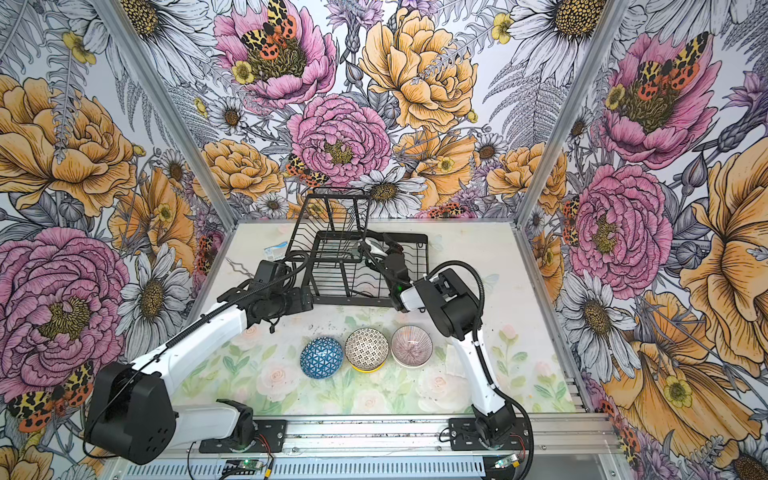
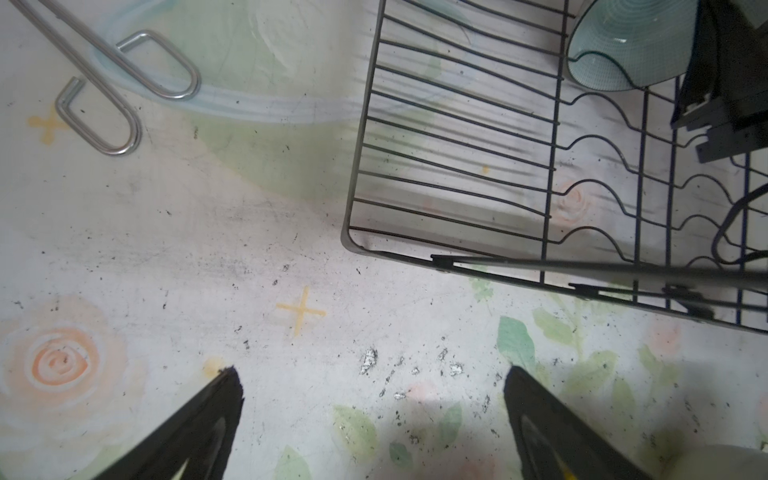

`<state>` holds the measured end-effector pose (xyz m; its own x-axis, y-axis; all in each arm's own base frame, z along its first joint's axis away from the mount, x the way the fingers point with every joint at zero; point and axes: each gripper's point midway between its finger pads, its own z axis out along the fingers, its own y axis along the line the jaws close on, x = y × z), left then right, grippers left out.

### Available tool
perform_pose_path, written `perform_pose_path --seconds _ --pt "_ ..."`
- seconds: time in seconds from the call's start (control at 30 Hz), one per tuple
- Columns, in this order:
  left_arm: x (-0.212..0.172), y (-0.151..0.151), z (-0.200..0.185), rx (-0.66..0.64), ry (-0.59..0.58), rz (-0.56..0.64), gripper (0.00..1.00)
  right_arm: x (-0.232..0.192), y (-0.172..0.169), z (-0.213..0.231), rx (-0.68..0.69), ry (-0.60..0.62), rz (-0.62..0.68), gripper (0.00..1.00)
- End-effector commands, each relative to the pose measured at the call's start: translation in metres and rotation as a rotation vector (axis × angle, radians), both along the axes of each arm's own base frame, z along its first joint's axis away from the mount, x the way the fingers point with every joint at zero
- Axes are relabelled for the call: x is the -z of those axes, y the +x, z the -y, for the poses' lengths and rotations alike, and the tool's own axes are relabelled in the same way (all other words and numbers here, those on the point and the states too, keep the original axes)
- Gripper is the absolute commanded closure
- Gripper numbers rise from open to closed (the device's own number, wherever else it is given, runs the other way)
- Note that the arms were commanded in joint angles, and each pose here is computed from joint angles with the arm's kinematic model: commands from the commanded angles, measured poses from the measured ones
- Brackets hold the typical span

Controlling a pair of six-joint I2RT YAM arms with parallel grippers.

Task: Load the bowls into the dish rack
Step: 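Lower the pale green bowl into the rack slots with the right gripper, then open the right gripper and draw back while the left gripper moves toward the brown-patterned bowl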

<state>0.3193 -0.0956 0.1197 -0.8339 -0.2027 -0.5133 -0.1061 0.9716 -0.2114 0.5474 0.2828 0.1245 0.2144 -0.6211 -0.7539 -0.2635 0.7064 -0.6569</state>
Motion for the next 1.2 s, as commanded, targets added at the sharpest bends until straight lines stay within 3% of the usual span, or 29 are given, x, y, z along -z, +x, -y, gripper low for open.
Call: perform_pose_path --seconds 0.0,0.33,0.67,0.83,0.97,1.17 --pt "-0.018 0.007 0.007 0.013 -0.028 0.063 0.01 -0.037 -0.011 -0.002 -0.009 0.054 0.057 0.16" --pt "-0.027 0.004 0.012 0.026 -0.033 0.085 0.01 -0.056 -0.041 0.021 0.029 0.114 0.022 0.01" --pt "-0.040 -0.007 0.016 0.036 0.014 0.107 0.01 -0.096 -0.109 0.068 0.172 0.207 -0.034 0.01" --pt "-0.050 -0.013 0.022 0.054 0.014 0.118 0.01 -0.106 -0.154 0.098 0.260 0.369 -0.250 0.01" --pt "-0.057 -0.022 0.032 0.089 0.016 0.112 0.01 -0.103 -0.185 0.119 0.365 0.367 -0.492 0.01" --pt "-0.049 -0.041 0.054 0.153 0.004 0.054 0.01 -0.099 -0.241 0.154 0.469 0.412 -0.690 0.01"
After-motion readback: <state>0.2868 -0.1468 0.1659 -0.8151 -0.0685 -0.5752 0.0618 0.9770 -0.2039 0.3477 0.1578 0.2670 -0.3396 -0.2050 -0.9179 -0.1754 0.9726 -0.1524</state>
